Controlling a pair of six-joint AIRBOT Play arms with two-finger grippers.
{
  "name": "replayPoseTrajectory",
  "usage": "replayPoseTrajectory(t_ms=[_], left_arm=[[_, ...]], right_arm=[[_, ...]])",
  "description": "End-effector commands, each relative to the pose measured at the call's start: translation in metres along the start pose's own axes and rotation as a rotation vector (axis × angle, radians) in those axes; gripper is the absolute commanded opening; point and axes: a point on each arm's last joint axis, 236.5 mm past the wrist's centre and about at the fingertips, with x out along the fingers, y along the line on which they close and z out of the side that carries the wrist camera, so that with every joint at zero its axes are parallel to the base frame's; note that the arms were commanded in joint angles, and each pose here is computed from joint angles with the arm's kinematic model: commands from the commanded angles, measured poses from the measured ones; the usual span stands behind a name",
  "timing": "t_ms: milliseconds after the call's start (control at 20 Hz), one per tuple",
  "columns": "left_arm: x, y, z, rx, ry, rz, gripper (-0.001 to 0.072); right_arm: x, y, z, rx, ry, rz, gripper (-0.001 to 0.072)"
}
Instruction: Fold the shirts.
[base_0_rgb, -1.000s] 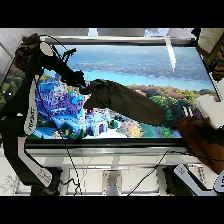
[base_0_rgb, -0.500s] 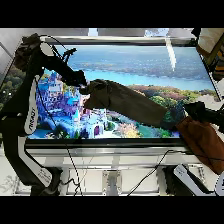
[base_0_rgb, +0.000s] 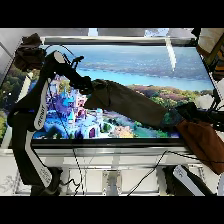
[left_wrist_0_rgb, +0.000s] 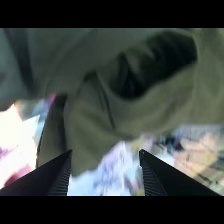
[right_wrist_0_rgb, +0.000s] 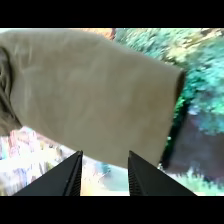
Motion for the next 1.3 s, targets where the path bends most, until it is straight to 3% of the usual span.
replayPoseTrajectory(t_ms=[0, 600, 650, 700, 800, 900, 1050, 1250], left_arm=[[0.024, 0.01, 0.019, 0.007, -0.059, 0.016, 0.0513], [0.053, 0.01, 0.006, -0.011, 0.015, -0.031, 0.051], [0.055, 0.008, 0.001, -0.01, 0.036, -0.04, 0.0485], [0.056, 0.001, -0.001, -0.008, 0.044, -0.06, 0.0415], [0.054, -0.017, 0.003, -0.003, 0.03, -0.13, 0.0018], [0.049, -0.041, 0.01, 0.006, -0.001, -0.235, 0.0013], [0.031, -0.079, 0.024, 0.035, -0.062, -0.387, 0.0013], [0.011, -0.104, 0.039, 0.051, -0.123, -0.482, 0.0012]], right_arm=[[0.01, 0.018, -0.008, -0.018, 0.037, 0.034, 0.0336], [0.013, 0.029, -0.005, -0.019, 0.021, 0.065, 0.0336], [0.013, 0.029, -0.005, -0.021, 0.021, 0.065, 0.0336], [0.013, 0.029, -0.005, -0.021, 0.022, 0.065, 0.0336], [0.013, 0.025, -0.007, -0.024, 0.03, 0.051, 0.0336], [0.013, 0.006, -0.016, -0.002, 0.072, -0.032, 0.0336], [0.0, -0.053, -0.052, 0.06, 0.211, -0.285, 0.0337], [0.014, -0.074, -0.084, 0.13, 0.256, -0.309, 0.0336]])
